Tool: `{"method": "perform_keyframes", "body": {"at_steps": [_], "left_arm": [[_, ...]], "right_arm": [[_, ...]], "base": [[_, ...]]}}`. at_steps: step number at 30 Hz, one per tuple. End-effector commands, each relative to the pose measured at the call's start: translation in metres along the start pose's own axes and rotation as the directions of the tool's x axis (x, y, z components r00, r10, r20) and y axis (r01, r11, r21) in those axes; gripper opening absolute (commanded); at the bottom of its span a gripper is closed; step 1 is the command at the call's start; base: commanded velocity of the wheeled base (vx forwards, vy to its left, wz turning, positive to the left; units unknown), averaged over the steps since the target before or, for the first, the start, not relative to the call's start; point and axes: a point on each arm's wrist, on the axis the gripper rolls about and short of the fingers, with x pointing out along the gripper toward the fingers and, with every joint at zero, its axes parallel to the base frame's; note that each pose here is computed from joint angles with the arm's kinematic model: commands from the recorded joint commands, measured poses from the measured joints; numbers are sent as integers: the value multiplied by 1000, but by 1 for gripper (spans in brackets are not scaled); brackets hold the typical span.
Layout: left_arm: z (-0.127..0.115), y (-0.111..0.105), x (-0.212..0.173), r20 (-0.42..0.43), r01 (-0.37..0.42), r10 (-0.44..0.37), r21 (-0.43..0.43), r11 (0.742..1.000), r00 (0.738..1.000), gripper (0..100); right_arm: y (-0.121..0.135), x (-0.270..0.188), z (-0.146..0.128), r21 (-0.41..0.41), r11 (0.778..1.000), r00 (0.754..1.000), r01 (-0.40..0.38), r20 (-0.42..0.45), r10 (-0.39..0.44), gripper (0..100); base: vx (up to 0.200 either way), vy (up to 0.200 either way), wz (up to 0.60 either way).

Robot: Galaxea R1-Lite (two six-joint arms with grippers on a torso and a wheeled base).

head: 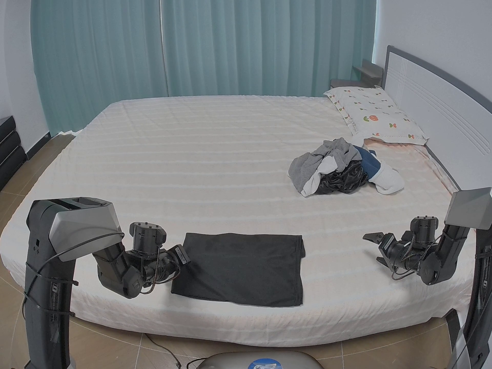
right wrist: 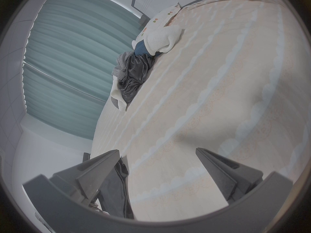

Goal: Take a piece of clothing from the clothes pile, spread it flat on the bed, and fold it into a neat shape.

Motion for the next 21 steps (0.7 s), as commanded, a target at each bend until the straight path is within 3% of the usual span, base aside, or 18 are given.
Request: {"method": "perform_keyframes", "body": {"at_steps": [1,9,21], "left_arm": [[0,1,-2,-4,-6,6,-3,1000,1000,0],[6,0,-6,15,-1,2,-78,997,1000,0],[7,1,-8,19,-4,6,-99,995,1000,0]], "right_arm": [[0,0,0,0,1000,1000,1,-1,-1,100],[0,0,0,0,1000,1000,1,-1,-1,100],[0,0,0,0,1000,1000,1,-1,-1,100]], "base": [[0,0,0],[0,0,0],[0,0,0]]}}
